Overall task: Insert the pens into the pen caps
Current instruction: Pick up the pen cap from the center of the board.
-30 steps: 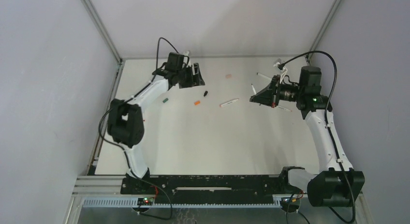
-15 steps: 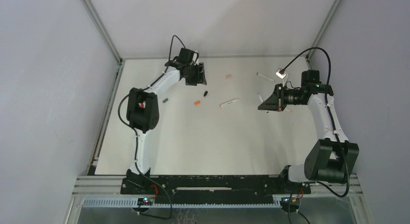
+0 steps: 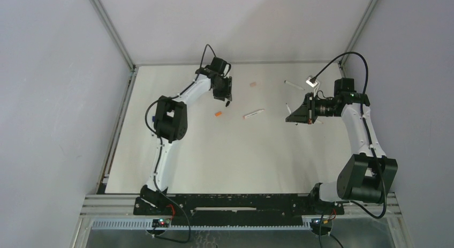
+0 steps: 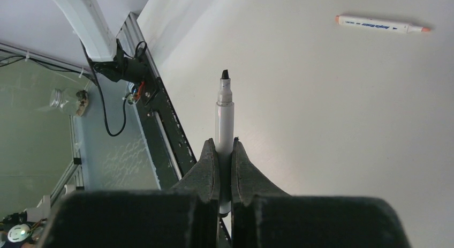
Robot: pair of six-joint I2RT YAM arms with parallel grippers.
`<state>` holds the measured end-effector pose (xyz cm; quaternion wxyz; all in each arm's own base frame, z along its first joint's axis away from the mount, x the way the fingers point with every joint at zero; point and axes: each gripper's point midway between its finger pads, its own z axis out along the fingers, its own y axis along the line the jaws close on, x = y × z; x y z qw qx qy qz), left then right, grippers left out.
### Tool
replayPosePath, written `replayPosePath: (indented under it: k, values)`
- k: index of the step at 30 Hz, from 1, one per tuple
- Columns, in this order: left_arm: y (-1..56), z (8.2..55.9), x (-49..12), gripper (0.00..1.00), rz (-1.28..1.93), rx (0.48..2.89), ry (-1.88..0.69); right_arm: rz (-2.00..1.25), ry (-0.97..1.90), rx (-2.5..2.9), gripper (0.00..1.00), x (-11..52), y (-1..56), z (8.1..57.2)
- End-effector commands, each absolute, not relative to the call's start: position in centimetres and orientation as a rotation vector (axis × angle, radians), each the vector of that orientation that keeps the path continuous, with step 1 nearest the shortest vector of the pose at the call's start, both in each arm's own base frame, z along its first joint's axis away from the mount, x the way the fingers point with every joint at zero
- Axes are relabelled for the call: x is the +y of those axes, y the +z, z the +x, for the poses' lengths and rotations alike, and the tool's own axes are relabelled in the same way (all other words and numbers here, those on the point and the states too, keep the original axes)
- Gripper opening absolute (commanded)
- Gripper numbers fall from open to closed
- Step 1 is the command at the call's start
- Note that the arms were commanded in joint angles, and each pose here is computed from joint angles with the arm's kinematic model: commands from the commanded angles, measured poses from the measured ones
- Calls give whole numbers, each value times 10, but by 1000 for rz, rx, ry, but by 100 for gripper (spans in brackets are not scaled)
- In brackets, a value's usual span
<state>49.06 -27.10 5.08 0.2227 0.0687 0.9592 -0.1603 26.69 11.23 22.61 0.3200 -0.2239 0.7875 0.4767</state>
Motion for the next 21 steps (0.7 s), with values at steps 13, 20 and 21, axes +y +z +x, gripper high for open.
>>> replayPosePath:
  k: [13, 20, 21]
  values:
    - [42, 497, -278, 36, 203, 2675, -424, -625, 1287, 1986, 0, 115, 243, 269]
    - [33, 498, -279, 31, 170, 2691, -425, -630, 1290, 1976, 0, 116, 245, 269]
    - [31, 498, -280, 29, 167, 2694, -427, -629, 1293, 1975, 0, 116, 245, 268]
